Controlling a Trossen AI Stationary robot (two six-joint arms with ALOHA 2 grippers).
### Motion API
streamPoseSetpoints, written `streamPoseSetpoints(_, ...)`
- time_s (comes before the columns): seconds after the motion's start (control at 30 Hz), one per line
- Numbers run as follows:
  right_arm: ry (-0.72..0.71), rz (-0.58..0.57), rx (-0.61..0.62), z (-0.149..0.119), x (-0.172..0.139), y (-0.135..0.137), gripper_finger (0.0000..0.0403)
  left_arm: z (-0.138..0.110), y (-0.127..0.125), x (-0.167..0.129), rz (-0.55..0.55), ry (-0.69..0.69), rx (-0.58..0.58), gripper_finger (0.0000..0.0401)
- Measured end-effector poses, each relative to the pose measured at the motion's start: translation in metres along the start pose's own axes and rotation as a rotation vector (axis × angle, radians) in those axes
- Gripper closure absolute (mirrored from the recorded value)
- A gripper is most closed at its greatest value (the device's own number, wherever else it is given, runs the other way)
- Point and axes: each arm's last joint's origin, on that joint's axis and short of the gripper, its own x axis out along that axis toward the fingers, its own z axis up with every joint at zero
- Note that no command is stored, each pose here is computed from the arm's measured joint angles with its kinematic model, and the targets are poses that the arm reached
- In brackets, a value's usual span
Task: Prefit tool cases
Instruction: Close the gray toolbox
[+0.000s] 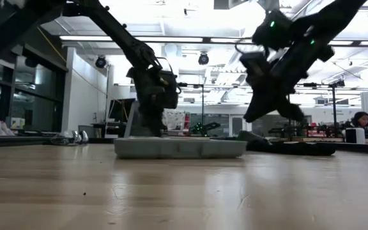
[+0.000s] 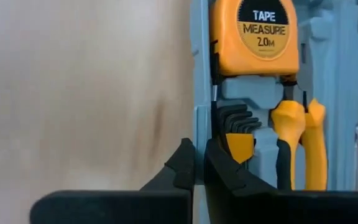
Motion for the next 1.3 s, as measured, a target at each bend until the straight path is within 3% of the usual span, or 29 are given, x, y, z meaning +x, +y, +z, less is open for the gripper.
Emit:
streamPoseSetpoints(0.33, 0.073, 0.060, -0.021, -0.047, 0.034, 0.029, 0.0403, -0.013, 0.008, -0.050, 0.098, -0.044, -0.088, 0.0400)
streamPoseSetpoints(0.67, 0.025, 0.186, 0.095, -0.041, 0.087, 0.021, 0.0403, -0.016, -0.003, -0.070, 0.105, -0.065, -0.131, 0.0401)
streamPoseSetpoints(1.1, 0.002, 0.183, 0.137, -0.028, 0.090, 0.011, 0.0403, -0.005, -0.038, -0.060, 0.093, -0.025, -0.100, 0.0400)
streamPoseSetpoints(1.3, 0.010, 0.164, 0.136, -0.029, 0.091, 0.009, 0.0403, -0.003, -0.057, -0.071, 0.082, -0.051, -0.099, 0.0400)
